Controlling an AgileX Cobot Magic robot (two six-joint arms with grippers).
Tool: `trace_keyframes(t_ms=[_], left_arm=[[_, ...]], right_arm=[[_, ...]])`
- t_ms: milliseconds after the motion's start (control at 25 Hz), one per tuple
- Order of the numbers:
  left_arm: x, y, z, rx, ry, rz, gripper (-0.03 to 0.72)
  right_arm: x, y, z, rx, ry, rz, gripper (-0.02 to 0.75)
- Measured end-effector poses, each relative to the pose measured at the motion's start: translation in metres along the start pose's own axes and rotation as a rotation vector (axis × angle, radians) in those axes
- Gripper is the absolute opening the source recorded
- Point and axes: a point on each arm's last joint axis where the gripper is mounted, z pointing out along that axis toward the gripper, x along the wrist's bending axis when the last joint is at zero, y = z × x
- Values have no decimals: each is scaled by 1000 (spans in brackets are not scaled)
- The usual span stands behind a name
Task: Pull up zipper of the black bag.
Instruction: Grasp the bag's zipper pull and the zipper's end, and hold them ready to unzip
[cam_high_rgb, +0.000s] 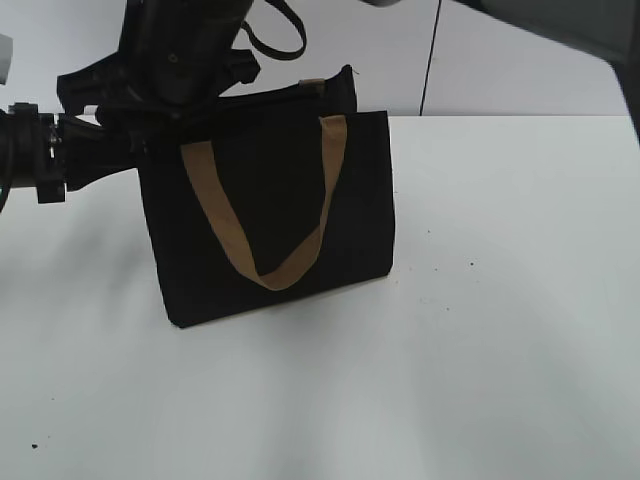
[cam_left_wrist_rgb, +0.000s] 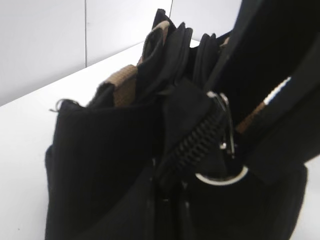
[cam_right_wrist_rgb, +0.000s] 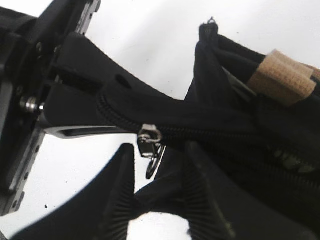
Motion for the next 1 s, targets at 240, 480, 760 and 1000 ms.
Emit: trace_keyframes(t_ms=[240, 480, 760, 1000], left_arm=[[0, 0, 0, -3, 0, -1, 38], [0, 0, 0, -4, 3, -2, 38], [2, -1, 0, 15, 21, -2, 38], [4, -4, 0, 47, 43, 2, 38]], right_arm=[[0, -2, 0, 24, -2, -4, -10], [0, -2, -4, 27, -2, -8, -13], [2, 6, -29, -23, 3, -16, -13], [-3, 7, -32, -30, 9, -32, -13]])
